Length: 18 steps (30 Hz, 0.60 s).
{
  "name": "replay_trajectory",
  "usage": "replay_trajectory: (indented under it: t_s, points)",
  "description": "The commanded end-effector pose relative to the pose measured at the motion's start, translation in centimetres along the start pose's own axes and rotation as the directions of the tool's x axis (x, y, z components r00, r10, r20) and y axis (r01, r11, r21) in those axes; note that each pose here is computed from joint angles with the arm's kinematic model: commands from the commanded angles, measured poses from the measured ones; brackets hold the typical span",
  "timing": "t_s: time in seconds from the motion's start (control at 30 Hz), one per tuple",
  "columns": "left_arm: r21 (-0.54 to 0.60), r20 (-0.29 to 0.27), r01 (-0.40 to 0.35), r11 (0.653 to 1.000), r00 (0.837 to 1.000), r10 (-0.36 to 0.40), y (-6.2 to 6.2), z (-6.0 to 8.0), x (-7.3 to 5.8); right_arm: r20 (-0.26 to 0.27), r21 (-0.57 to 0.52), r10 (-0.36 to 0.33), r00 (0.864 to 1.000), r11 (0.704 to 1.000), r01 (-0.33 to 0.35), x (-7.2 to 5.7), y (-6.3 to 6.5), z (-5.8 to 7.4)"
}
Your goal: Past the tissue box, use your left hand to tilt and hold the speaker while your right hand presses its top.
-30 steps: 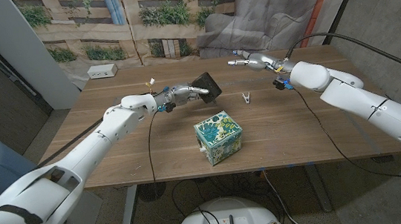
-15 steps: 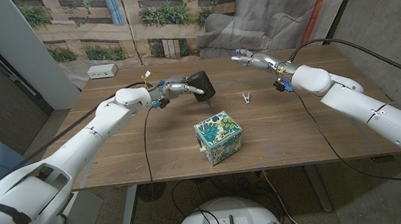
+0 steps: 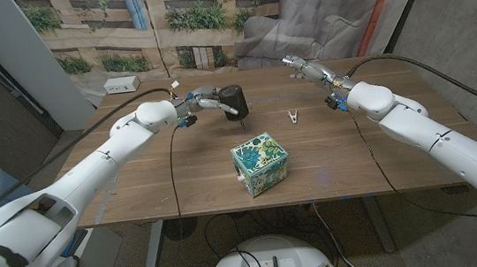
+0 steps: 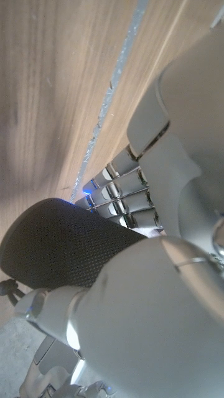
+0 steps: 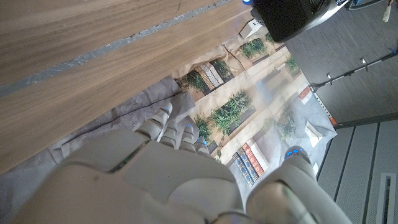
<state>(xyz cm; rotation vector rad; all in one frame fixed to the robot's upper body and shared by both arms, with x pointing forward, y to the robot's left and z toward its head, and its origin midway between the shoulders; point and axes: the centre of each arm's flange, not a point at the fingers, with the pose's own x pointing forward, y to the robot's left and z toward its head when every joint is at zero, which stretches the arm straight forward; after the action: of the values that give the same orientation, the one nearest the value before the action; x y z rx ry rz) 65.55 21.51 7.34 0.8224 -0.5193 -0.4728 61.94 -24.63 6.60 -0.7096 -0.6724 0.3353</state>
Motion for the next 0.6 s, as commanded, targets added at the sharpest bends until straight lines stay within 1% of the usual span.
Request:
replay_trajectory:
  t_s: [0.03, 0.13, 0.23, 0.43, 0.6]
  points:
    - [0.098, 0.021, -0.093, 0.991, 0.996, 0.092, -0.2, -0.7, 0.0, 0.021, 0.189, -0.063, 0.998, 0.98, 0.058, 0.2, -0.3, -2.0]
    - [0.109, 0.017, -0.111, 0.988, 0.994, 0.11, -0.8, -1.3, -0.1, 0.018, 0.226, -0.074, 0.997, 0.972, 0.068, 0.2, -0.2, -2.4]
    - [0.12, 0.006, -0.107, 0.987, 0.994, 0.107, -1.4, -1.8, 0.0, 0.009, 0.257, -0.086, 0.996, 0.963, 0.081, 0.1, -0.2, -2.9]
    - [0.142, -0.008, -0.116, 0.983, 0.993, 0.118, -2.5, -2.6, 0.1, -0.019, 0.263, -0.105, 0.994, 0.959, 0.107, -0.1, 0.1, -3.4]
    - [0.181, -0.012, -0.116, 0.977, 0.993, 0.12, -3.0, -2.9, 0.2, -0.034, 0.27, -0.109, 0.993, 0.956, 0.114, -0.2, 0.5, -3.8]
